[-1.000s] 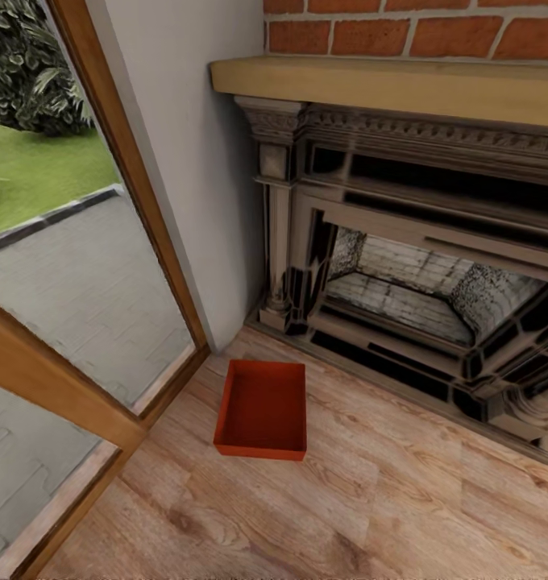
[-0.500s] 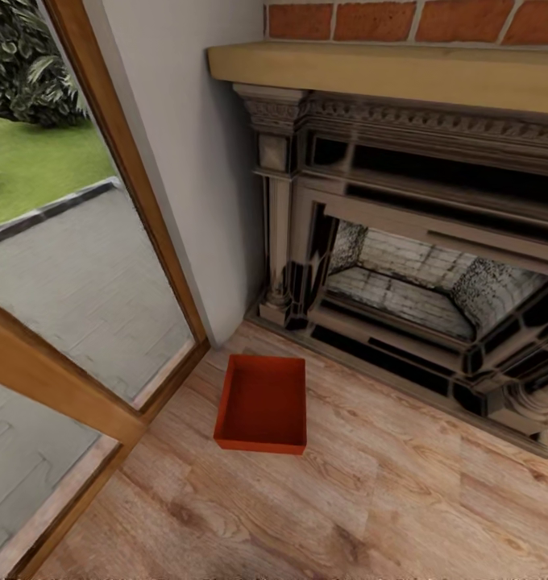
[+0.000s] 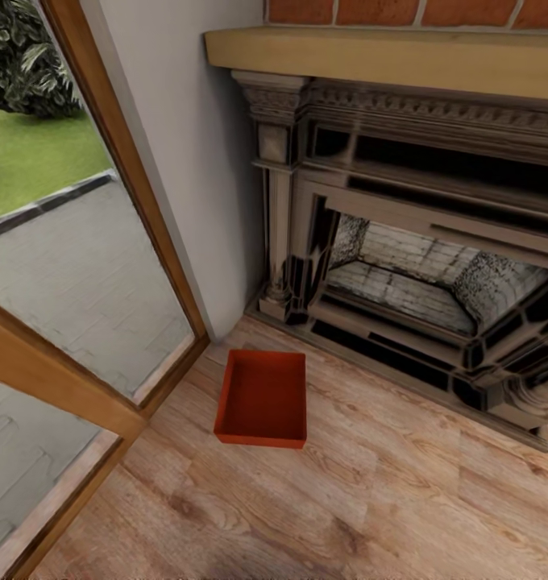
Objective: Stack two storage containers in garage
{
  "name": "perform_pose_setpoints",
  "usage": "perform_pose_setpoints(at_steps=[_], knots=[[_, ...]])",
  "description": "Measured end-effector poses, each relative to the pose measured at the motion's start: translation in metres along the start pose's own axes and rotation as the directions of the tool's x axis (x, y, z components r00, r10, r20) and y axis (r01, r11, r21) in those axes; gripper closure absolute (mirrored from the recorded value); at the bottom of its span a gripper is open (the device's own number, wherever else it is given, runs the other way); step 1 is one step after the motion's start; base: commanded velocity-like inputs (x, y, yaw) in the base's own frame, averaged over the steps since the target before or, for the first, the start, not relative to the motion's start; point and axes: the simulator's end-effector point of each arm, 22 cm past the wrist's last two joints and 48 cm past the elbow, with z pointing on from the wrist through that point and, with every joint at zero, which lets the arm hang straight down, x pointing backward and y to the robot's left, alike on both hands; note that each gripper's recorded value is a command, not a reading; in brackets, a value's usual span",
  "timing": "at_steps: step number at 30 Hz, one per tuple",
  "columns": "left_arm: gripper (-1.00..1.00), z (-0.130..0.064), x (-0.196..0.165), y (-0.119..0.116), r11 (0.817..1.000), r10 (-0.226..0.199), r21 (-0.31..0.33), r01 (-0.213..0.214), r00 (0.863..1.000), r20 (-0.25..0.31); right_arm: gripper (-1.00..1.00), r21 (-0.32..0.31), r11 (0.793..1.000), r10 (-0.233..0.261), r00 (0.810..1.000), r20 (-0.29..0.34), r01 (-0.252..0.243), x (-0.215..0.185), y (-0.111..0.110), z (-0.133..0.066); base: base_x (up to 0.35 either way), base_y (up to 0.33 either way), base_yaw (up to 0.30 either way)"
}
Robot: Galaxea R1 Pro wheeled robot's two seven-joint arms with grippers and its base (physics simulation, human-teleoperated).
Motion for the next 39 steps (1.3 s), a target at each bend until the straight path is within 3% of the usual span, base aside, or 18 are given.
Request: perform_pose_setpoints(at_steps=[18,39], knots=[[-1.0,0.0006,0.0036,0.0015,1.0,0.001,-0.004,-0.001,1.0,-0.009,-1.0,-0.004,1.0,-0.001,1.0,-0.011,0.001,0.0041,0.0011,0.0001,0.0,0.01,0.0],[-1.0,0.0006,0.0034,0.0014,1.0,0.001,-0.004,-0.001,1.0,-0.008,-1.0,-0.004,1.0,-0.001,1.0,-0.011,0.001,0.0041,0.0015,0.0,0.0,0.232,0.0]])
